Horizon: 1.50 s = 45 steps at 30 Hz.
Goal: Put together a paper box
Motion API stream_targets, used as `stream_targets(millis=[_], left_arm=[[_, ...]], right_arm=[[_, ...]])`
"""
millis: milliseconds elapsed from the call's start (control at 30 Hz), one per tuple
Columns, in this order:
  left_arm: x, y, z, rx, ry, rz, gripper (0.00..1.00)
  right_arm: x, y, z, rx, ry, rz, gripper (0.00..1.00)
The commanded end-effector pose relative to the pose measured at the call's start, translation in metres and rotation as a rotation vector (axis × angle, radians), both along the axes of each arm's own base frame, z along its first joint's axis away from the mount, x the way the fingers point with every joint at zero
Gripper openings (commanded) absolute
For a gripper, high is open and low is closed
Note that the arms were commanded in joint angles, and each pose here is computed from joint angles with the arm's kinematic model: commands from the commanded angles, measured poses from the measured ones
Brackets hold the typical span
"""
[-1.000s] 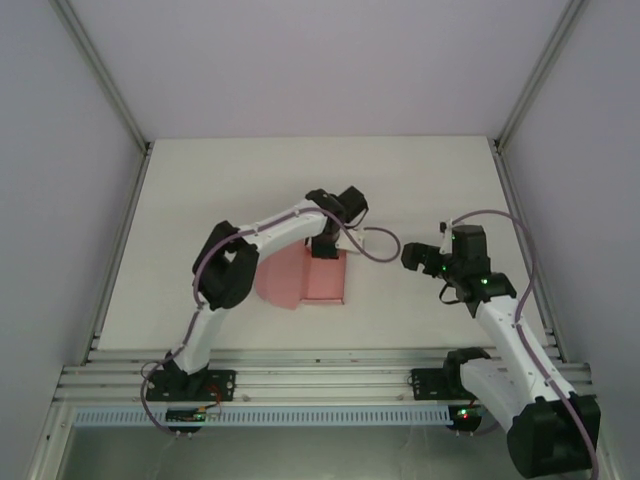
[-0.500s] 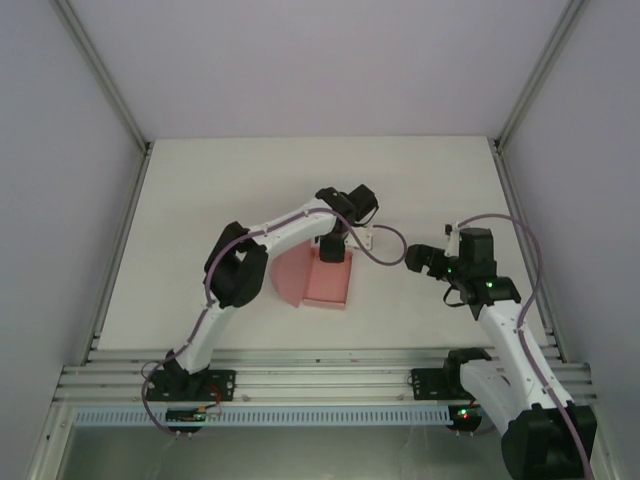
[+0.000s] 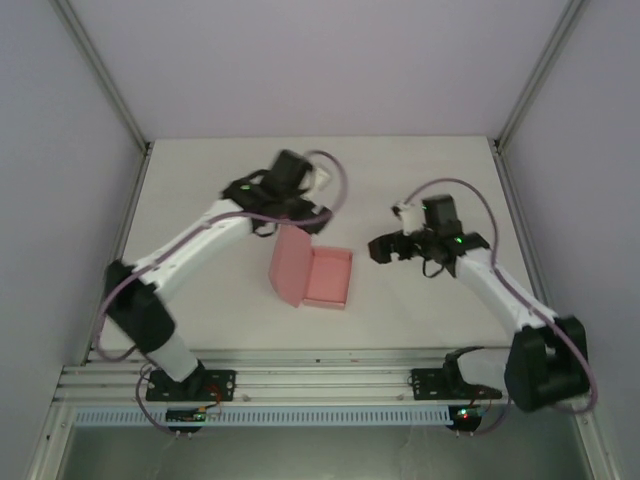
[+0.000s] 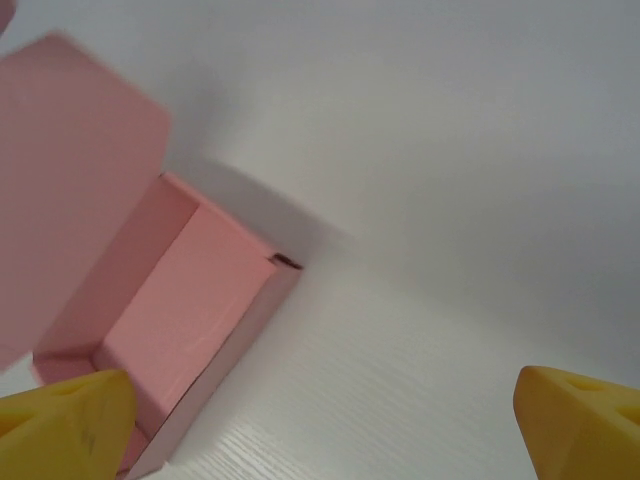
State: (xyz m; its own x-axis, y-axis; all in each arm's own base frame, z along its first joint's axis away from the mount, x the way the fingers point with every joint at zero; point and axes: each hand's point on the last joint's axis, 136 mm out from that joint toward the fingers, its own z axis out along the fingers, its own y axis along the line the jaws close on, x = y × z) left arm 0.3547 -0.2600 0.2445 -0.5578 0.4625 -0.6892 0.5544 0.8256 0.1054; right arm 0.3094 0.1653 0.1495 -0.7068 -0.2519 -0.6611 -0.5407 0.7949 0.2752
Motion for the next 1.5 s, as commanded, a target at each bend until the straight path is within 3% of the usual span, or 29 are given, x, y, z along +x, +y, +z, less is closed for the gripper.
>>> stream_targets(millis=[0, 200, 333, 433, 500, 633, 700, 800, 900, 1033, 1200, 1300, 1467], left_arm=[[-0.001, 0.057, -0.027, -0.261, 0.138, 0.432, 1.00], [-0.033, 0.115, -0.058, -0.421, 0.207, 0.604, 1.00], [-0.046, 0.132, -0.060, -0.429, 0.186, 0.626, 1.00], [-0.053, 0.140, -0.060, -0.413, 0.177, 0.645, 0.99], [-0.055, 0.143, -0.060, -0.411, 0.173, 0.649, 1.00], [-0.058, 0.142, -0.057, -0.427, 0.163, 0.635, 1.00], [-0.058, 0.142, -0.052, -0.435, 0.149, 0.625, 0.99], [-0.056, 0.140, -0.040, -0.453, 0.121, 0.602, 1.00], [-0.054, 0.138, -0.026, -0.476, 0.087, 0.583, 1.00], [-0.050, 0.134, -0.008, -0.495, 0.058, 0.547, 1.00], [-0.045, 0.127, 0.004, -0.524, 0.041, 0.515, 1.00], [-0.042, 0.121, 0.000, -0.526, 0.059, 0.498, 1.00], [-0.039, 0.103, -0.014, -0.524, 0.125, 0.425, 0.99]], right_arm=[[-0.002, 0.038, -0.013, -0.146, -0.009, 0.268, 0.99], [0.023, 0.093, -0.044, -0.268, 0.025, 0.499, 0.95], [0.028, 0.113, -0.075, -0.359, 0.059, 0.588, 0.92], [0.030, 0.122, -0.089, -0.402, 0.081, 0.607, 0.82], [0.029, 0.125, -0.094, -0.408, 0.092, 0.604, 0.71], [0.035, 0.119, -0.107, -0.482, 0.079, 0.545, 0.30], [0.034, 0.116, -0.109, -0.499, 0.086, 0.514, 0.19], [0.041, 0.111, -0.096, -0.496, 0.051, 0.419, 0.08], [0.051, 0.095, -0.077, -0.483, 0.019, 0.204, 0.00], [0.049, 0.059, -0.062, -0.441, 0.079, -0.173, 0.00], [0.024, 0.015, -0.073, -0.411, 0.186, -0.599, 0.00], [0.002, 0.009, -0.086, -0.383, 0.266, -0.725, 0.00], [-0.006, 0.027, -0.102, -0.301, 0.304, -0.699, 0.00]])
